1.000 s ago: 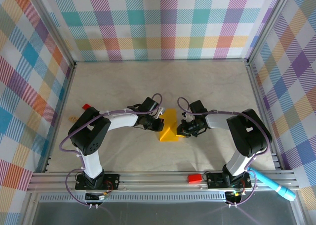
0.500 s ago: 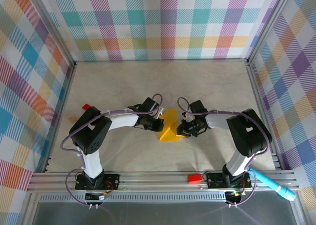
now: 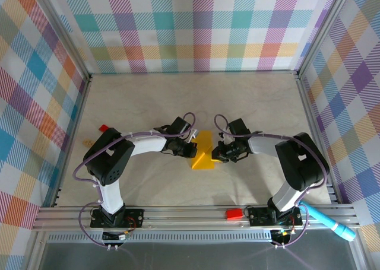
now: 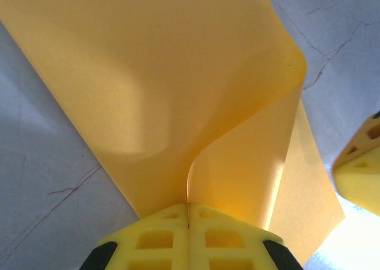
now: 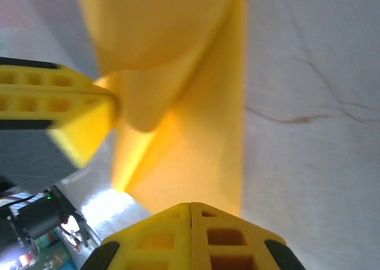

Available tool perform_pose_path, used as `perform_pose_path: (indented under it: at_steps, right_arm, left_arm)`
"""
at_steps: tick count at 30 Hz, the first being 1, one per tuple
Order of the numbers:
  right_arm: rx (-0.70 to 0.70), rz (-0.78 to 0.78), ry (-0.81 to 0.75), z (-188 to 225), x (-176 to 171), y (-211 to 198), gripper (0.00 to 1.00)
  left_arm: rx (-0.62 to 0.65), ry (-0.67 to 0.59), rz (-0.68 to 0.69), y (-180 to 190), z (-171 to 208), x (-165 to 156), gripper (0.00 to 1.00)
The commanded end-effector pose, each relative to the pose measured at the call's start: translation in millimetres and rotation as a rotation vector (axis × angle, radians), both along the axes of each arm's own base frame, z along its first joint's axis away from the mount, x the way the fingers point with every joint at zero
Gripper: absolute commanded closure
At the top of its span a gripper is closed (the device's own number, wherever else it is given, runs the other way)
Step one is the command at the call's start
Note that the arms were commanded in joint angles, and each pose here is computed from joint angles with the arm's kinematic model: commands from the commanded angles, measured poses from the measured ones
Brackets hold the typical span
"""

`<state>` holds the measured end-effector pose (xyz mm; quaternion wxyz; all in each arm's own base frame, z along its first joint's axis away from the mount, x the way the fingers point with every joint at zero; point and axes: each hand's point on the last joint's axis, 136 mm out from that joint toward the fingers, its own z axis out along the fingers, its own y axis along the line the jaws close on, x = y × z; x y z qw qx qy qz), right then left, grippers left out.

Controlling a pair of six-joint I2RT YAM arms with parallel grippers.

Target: Fold a paper plane with a square sheet of paper (fold left side to right side)

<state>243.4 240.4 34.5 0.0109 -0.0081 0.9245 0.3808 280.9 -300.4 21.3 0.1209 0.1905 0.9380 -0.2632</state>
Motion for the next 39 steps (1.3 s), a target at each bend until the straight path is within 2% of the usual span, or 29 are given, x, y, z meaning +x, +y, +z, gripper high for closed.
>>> perform_pose_path:
  at_steps: [1,18,39]
  right_arm:
    - [0.112,-0.001,-0.054,28.5,10.2,17.6,1.00]
    - [0.115,0.034,-0.059,15.3,21.0,53.0,1.00]
    - [-0.018,0.013,0.015,-24.0,7.0,36.1,1.00]
  left_arm:
    - [0.056,0.029,-0.006,14.0,-17.9,-8.2,1.00]
    - [0.069,0.018,-0.009,13.9,-17.7,-8.1,1.00]
    - [0.077,0.009,-0.015,13.1,-17.9,-6.6,1.00]
